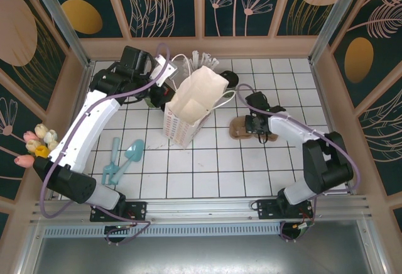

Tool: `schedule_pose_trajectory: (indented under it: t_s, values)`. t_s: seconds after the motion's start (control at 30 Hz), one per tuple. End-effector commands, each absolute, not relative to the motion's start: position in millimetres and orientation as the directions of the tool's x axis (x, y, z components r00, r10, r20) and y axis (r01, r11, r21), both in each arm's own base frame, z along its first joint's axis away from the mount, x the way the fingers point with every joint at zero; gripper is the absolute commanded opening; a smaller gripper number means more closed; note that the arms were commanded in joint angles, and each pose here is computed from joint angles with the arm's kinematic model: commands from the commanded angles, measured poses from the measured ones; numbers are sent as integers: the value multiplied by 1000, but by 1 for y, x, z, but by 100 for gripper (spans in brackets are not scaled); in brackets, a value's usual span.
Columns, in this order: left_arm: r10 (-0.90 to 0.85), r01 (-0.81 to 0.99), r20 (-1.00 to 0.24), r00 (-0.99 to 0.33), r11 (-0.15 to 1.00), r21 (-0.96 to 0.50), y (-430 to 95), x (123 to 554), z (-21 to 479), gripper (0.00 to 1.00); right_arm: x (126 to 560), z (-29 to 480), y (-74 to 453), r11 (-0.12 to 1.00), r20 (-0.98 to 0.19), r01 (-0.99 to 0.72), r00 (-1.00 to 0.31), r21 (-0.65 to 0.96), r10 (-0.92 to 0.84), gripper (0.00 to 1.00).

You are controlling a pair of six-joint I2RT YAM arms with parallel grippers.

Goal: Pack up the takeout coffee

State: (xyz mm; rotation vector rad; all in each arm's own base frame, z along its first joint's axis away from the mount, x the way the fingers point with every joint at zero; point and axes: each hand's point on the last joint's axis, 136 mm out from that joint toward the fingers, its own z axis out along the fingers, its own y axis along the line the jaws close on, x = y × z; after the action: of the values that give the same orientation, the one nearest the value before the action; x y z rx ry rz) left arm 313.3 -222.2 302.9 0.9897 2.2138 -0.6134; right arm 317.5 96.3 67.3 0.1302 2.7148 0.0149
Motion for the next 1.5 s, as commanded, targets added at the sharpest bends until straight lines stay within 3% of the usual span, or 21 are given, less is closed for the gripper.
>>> schedule_pose_trajectory:
  t_s: [0.0, 0.23, 0.43, 0.63, 0.8, 1.1, 1.33, 1.47]
  values:
    - [522, 845, -704, -482, 490, -215, -237, 298, 299, 0, 319, 112, 80, 993, -471, 107, -875, 43, 114, 18]
    - [556, 894, -713, -429, 375, -245, -256, 306, 295, 0, 326, 193, 60, 977, -579, 139, -788, 164, 209, 17]
    - [579, 906, -699, -420, 313, -285, -268, 316, 291, 0, 341, 273, 76, 960, -674, 52, -701, 277, 232, 17]
    - [582, 911, -708, -400, 335, -240, -263, 317, 295, 0, 366, 349, 112, 916, -772, -160, -602, 367, 204, 17]
    - [580, 919, -725, -373, 337, -204, -257, 312, 305, 0, 376, 396, 169, 802, -816, -417, -560, 428, 145, 18]
    - [584, 915, -723, -368, 365, -171, -249, 313, 304, 0, 361, 430, 260, 544, -837, -697, -547, 467, 17, 18]
    - [576, 898, -717, -393, 409, -163, -247, 323, 300, 0, 343, 424, 256, 562, -810, -668, -586, 487, 4, 18]
    - [571, 897, -716, -401, 403, -181, -251, 326, 298, 0, 321, 437, 258, 503, -799, -687, -601, 525, 13, 18]
